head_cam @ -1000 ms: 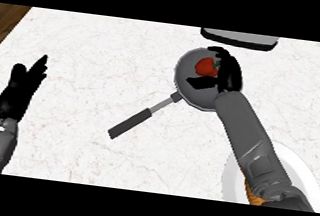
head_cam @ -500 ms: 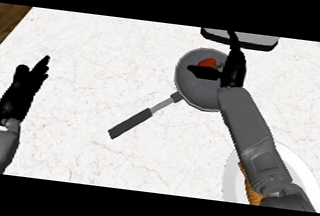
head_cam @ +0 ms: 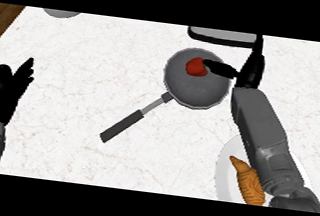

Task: Pick the bell pepper from the plate and place it in the pan

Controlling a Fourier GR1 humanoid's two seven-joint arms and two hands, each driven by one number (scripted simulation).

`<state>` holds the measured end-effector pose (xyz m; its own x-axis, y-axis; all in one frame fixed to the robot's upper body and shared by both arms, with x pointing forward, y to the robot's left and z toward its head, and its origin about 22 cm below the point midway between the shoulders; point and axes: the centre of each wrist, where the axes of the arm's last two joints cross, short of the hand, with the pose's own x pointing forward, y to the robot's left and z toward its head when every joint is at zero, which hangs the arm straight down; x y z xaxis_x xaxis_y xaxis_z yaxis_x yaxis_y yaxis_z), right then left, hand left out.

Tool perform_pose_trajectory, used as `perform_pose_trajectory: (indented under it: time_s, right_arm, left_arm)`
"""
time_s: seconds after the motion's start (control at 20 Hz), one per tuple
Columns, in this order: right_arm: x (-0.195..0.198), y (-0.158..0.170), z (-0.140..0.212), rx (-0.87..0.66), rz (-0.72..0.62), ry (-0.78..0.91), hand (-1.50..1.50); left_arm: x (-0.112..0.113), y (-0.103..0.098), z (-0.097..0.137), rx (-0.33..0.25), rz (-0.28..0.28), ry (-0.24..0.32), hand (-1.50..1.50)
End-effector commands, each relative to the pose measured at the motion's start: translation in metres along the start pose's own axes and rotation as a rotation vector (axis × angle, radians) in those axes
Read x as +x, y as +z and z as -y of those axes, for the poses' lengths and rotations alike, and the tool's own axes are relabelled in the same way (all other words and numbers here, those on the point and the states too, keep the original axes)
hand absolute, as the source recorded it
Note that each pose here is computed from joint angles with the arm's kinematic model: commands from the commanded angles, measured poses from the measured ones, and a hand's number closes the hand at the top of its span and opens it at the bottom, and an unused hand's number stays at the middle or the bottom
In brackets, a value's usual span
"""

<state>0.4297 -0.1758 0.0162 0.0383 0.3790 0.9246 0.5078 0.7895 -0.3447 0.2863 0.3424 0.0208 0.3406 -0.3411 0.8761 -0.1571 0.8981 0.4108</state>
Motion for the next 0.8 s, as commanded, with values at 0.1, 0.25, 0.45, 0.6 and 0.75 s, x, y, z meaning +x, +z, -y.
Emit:
perform_pose_trajectory:
  time_s: [0.1, 0.25, 0.45, 0.6, 0.75]
  right_arm:
    - [-0.032, -0.013, 0.045, -0.059, -0.022, -0.052, -1.5]
    - [-0.051, -0.027, 0.09, -0.028, -0.026, -0.047, -1.5]
    - [-0.07, -0.021, 0.129, 0.009, 0.003, -0.054, -1.5]
    - [-0.088, -0.008, 0.165, 0.024, -0.003, -0.056, -1.5]
    - [-0.091, -0.001, 0.205, 0.067, 0.001, -0.04, -1.5]
  left_arm:
    - [-0.016, 0.011, -0.014, 0.013, -0.025, 0.007, 0.0]
    - [-0.023, 0.02, -0.001, 0.051, -0.047, -0.006, 0.0]
    - [-0.043, 0.019, -0.014, 0.055, -0.069, 0.007, 0.0]
    - [-0.038, 0.017, -0.01, 0.05, -0.058, 0.014, 0.0]
    - [-0.014, 0.014, -0.003, 0.059, -0.072, -0.005, 0.0]
